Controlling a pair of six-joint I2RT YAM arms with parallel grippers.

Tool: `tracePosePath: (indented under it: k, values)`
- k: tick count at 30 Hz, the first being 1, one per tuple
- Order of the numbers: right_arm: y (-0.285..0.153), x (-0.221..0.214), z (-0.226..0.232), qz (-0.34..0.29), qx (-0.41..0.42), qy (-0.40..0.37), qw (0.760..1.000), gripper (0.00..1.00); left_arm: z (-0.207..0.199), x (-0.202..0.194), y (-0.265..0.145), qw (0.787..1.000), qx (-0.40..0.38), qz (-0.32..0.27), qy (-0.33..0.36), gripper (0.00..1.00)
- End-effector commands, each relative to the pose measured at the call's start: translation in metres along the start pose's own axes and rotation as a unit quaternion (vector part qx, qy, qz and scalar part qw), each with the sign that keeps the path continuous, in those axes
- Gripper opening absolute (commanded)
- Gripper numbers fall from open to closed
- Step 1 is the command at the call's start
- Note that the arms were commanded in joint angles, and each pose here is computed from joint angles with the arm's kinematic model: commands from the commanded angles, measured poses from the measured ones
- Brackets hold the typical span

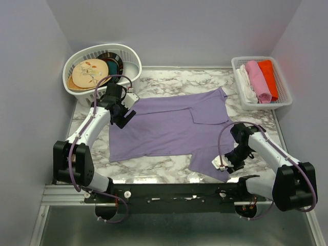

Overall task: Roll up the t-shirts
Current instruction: Fold the T-shirt at the center of the board.

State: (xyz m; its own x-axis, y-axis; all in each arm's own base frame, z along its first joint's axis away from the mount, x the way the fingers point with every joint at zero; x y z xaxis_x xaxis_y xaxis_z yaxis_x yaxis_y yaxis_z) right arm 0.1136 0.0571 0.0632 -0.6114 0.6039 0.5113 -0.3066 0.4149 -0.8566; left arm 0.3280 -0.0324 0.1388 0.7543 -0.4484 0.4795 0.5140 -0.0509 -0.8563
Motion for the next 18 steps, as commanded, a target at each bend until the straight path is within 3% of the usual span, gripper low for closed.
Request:
tracePosePath:
  k: [1, 5, 10, 18]
  values:
    - [0.004, 0.014, 0.026, -0.054, 0.127, -0.311, 0.94, 0.42, 0.016, -0.002, 0.006, 1.0, 0.029, 0.009, 0.006, 0.91]
    - [0.01, 0.012, 0.034, -0.062, 0.156, -0.319, 0.933, 0.42, 0.017, -0.002, 0.015, 0.999, 0.027, 0.02, 0.003, 0.9]
    - [0.021, 0.032, 0.004, -0.076, 0.065, -0.355, 0.929, 0.42, 0.02, 0.001, 0.022, 0.999, 0.022, 0.022, -0.023, 0.89]
    - [0.039, 0.052, -0.001, -0.095, 0.051, -0.415, 0.904, 0.46, 0.026, 0.006, 0.028, 0.999, 0.017, 0.021, -0.039, 0.89]
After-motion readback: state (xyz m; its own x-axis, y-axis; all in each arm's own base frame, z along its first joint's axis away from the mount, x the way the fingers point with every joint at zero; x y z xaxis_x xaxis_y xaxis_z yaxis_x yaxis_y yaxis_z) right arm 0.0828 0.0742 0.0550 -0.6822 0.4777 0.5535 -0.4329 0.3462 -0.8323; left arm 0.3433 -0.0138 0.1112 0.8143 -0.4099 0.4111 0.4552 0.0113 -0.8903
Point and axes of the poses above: each gripper's point midway between its finger pads, its own y axis out along the fingers, its own z axis along the line the jaws close on, x = y × z, the point moved 2 cm from there along -y, back along the fingers, and after that the axes turned 15 degrees about -y, right-handed, at the moved point
